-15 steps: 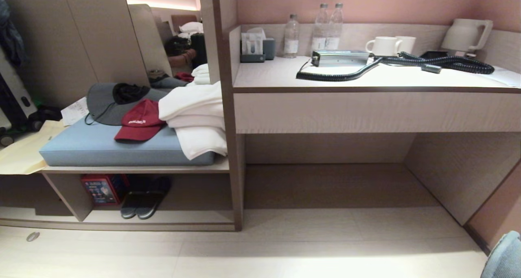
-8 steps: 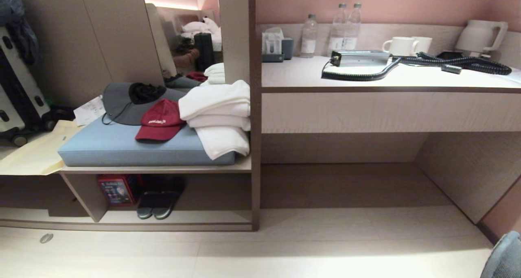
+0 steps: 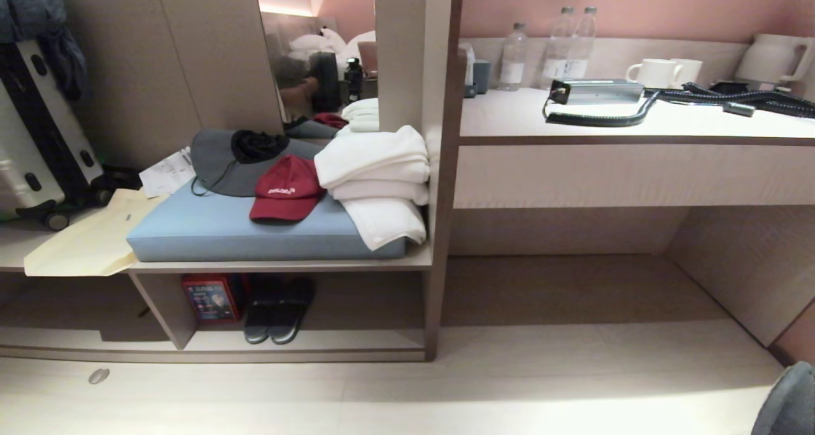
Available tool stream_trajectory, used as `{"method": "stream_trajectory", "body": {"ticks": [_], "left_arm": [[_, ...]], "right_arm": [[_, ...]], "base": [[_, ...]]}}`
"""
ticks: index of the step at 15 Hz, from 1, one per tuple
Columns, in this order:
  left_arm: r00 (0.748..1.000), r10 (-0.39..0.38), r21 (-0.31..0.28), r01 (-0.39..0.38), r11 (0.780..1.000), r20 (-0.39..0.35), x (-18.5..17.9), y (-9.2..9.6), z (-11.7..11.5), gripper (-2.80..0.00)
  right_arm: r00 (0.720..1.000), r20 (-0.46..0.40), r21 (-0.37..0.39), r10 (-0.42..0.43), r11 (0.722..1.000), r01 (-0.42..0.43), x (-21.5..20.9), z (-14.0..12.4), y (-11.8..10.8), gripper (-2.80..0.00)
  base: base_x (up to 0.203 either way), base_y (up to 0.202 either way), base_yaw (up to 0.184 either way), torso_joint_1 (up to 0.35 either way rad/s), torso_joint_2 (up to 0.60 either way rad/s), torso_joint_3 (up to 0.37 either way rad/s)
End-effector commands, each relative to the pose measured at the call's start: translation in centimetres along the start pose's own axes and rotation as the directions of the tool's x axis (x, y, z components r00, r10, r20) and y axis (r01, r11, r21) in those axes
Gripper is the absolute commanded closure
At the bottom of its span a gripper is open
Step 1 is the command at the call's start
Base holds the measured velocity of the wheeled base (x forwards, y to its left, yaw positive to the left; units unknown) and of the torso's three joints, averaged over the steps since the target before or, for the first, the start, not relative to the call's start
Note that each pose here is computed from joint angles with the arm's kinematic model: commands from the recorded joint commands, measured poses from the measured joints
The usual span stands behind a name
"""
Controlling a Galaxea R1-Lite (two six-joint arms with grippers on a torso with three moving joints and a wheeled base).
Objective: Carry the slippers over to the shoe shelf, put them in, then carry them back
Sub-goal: Place the slippers into the shoe cabinet
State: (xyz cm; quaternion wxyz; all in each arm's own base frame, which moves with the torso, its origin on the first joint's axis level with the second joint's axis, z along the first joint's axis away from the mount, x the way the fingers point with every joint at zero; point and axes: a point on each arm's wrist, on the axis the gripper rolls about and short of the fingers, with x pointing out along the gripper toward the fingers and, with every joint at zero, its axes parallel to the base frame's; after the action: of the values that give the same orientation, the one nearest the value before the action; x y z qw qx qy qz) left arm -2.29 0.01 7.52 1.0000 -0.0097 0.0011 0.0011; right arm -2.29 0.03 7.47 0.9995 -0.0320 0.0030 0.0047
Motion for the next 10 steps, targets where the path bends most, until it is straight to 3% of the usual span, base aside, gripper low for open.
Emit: {"method": "stream_trajectory", "body": {"ticks": [1,10], "left_arm": [[1.0,0.001,-0.001,-0.001,1.0,-0.001,0.01,0.0,0.0,0.0],[1.0,0.001,-0.001,-0.001,1.0,-0.001,0.01,0.0,0.0,0.0]], "right_arm": [[1.0,0.002,0.0,0.0,1.0,0.0,-0.01,0.0,0.0,0.0],[1.0,0.002,0.001,0.0,1.0,0.0,-0.01,0.0,0.0,0.0]], "base": [[0.0,0.196,0.0,0.006,0.0,-0.005],[0.0,0.194,-0.003,0.002,0.0,0.003]]}}
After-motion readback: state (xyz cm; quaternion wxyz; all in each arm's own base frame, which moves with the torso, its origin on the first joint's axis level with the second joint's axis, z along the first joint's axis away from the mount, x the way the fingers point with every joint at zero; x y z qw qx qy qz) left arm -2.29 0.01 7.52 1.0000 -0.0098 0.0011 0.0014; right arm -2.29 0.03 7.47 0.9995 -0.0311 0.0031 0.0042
